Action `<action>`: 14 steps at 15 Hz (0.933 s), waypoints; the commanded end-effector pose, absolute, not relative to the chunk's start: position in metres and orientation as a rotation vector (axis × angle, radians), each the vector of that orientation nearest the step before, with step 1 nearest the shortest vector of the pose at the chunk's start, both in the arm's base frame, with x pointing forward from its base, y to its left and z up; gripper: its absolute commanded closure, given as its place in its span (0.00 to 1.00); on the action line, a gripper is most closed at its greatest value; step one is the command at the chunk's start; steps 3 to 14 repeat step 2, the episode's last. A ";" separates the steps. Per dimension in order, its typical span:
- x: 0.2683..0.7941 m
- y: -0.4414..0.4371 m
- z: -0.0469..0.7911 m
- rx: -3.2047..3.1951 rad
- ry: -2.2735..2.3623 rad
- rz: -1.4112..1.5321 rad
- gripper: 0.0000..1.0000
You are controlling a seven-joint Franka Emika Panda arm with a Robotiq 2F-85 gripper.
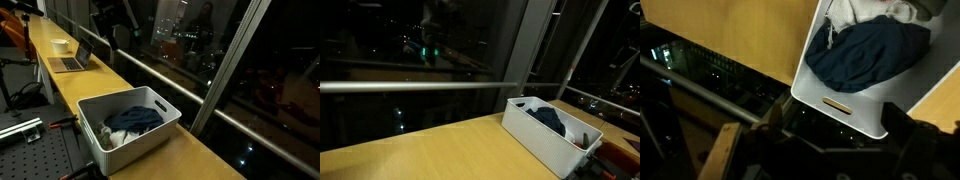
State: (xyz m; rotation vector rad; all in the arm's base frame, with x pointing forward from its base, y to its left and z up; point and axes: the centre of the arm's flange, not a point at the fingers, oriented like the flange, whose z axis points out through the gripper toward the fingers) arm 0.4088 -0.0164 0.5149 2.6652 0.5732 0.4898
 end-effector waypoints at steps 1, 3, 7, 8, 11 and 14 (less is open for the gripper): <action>0.408 -0.016 0.512 2.668 0.572 0.484 0.00; 0.408 -0.017 0.510 2.671 0.571 0.477 0.00; 0.408 -0.017 0.510 2.671 0.571 0.477 0.00; 0.408 -0.017 0.510 2.671 0.571 0.477 0.00; 0.408 -0.017 0.510 2.671 0.571 0.477 0.00; 0.408 -0.017 0.510 2.671 0.571 0.477 0.00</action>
